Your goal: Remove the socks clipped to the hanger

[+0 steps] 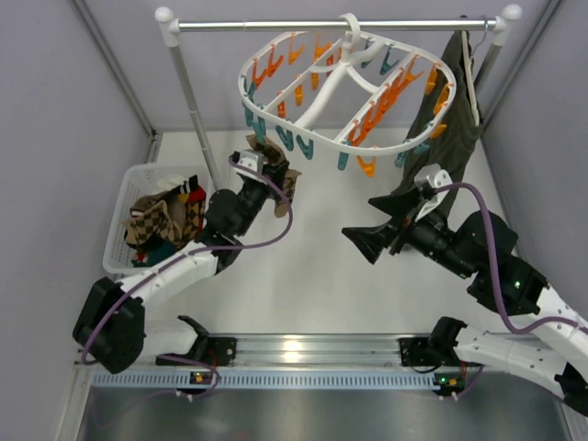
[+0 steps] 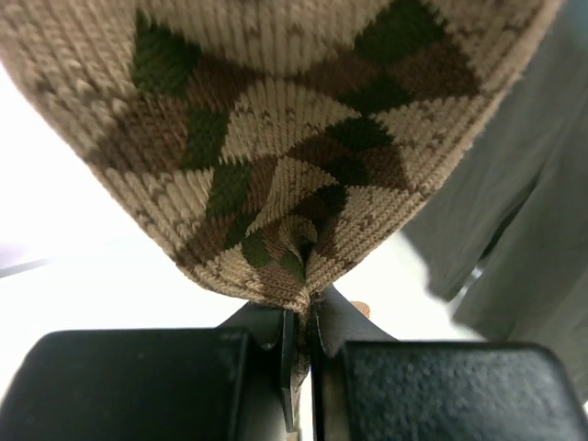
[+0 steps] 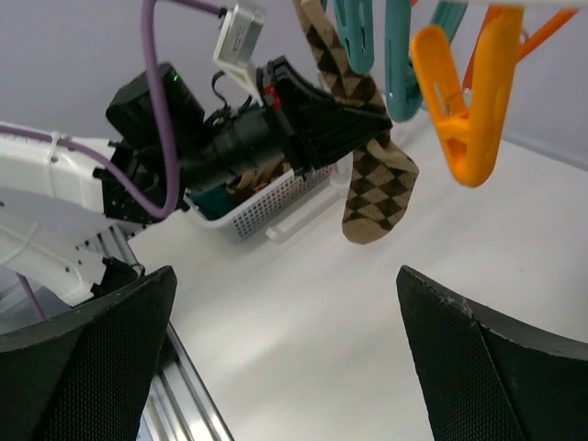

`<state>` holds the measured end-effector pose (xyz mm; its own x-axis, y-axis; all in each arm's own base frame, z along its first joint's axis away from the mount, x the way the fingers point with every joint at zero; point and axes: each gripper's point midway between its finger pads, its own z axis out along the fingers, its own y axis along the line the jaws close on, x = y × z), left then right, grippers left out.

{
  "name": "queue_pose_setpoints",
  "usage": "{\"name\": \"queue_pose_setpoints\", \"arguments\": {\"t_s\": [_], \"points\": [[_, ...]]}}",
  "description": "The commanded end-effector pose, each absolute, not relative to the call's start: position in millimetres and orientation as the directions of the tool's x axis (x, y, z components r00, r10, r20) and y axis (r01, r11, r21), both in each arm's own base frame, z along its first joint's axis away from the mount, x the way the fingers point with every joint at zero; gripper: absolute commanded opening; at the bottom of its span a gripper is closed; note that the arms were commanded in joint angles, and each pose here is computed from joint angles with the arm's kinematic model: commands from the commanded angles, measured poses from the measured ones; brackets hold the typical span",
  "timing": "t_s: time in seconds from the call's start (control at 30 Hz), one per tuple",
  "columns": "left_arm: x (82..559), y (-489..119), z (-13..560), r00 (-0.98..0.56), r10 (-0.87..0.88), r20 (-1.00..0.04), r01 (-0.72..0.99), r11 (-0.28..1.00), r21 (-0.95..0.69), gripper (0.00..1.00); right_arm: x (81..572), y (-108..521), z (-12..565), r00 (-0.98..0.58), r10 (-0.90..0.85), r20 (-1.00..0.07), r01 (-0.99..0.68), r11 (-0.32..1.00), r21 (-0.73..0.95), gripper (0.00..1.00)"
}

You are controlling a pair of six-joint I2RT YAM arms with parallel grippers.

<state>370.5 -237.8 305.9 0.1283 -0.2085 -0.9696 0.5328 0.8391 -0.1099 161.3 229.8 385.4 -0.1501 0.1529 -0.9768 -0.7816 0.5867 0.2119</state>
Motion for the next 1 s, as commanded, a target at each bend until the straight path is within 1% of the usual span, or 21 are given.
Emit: {"name": "queue_pose_setpoints", "arguments": {"t_s": [0.0, 0.03, 0.07, 0.13, 0.2, 0.27, 0.47, 0.53, 0.57, 0.6, 0.63, 0.77, 0.87, 0.93, 0.97], "points": [[342, -222, 354, 0.253, -0.318, -0.914, 0.472, 0.865, -0.171, 0.0, 157, 225, 435, -0.094, 0.257, -0.962, -0.798, 0.558, 0.228, 0.99], [339, -218, 350, 0.256, -0.31, -0.916, 0.432, 0.884, -0.178, 0.0, 156, 224, 446, -0.093, 0.276, -0.957, -0.8, 0.552, 0.237, 0.99], [327, -230, 350, 0.25, -0.31, -0.917, 0.455, 0.874, -0.171, 0.0, 156, 224, 450, -0.092, 0.281, -0.955, -0.8, 0.55, 0.239, 0.99], [316, -232, 354, 0.27, -0.292, -0.918, 0.425, 0.891, -0.159, 0.0, 149, 229, 462, -0.101, 0.283, -0.954, -0.826, 0.51, 0.239, 1.0], [299, -250, 353, 0.272, -0.26, -0.926, 0.443, 0.888, -0.119, 0.0, 150, 234, 467, -0.11, 0.283, -0.953, -0.831, 0.5, 0.245, 0.99], [287, -262, 353, 0.263, -0.252, -0.931, 0.439, 0.891, -0.117, 0.0, 146, 233, 480, -0.106, 0.298, -0.949, -0.84, 0.484, 0.246, 0.99], [272, -289, 346, 0.248, -0.191, -0.95, 0.421, 0.904, -0.072, 0.0, 141, 234, 504, -0.081, 0.3, -0.95, -0.861, 0.459, 0.219, 0.99], [274, -292, 345, 0.248, -0.145, -0.958, 0.367, 0.929, -0.045, 0.0, 142, 237, 509, -0.081, 0.286, -0.955, -0.862, 0.461, 0.211, 0.99], [270, -297, 344, 0.245, -0.129, -0.961, 0.36, 0.932, -0.034, 0.0, 144, 239, 510, -0.085, 0.278, -0.957, -0.859, 0.466, 0.212, 0.98], [274, -298, 344, 0.244, -0.089, -0.966, 0.312, 0.95, -0.009, 0.0, 151, 247, 501, -0.107, 0.237, -0.966, -0.854, 0.476, 0.211, 0.98], [275, -299, 343, 0.24, -0.07, -0.968, 0.29, 0.957, 0.003, 0.0, 151, 246, 510, -0.097, 0.239, -0.966, -0.854, 0.478, 0.204, 0.97], [271, -313, 336, 0.237, -0.001, -0.972, 0.275, 0.959, 0.066, 0.0, 169, 260, 503, -0.119, 0.159, -0.98, -0.833, 0.521, 0.185, 0.94], [271, -318, 326, 0.225, 0.018, -0.974, 0.278, 0.957, 0.082, 0.0, 193, 278, 489, -0.154, 0.079, -0.985, -0.803, 0.571, 0.172, 0.9], [270, -319, 318, 0.217, 0.028, -0.976, 0.283, 0.955, 0.091, 0.0, 198, 283, 492, -0.16, 0.053, -0.986, -0.798, 0.581, 0.161, 0.86], [270, -320, 315, 0.214, 0.03, -0.976, 0.286, 0.954, 0.092, 0.0, 206, 294, 483, -0.18, 0.021, -0.983, -0.796, 0.584, 0.159, 0.83]]}}
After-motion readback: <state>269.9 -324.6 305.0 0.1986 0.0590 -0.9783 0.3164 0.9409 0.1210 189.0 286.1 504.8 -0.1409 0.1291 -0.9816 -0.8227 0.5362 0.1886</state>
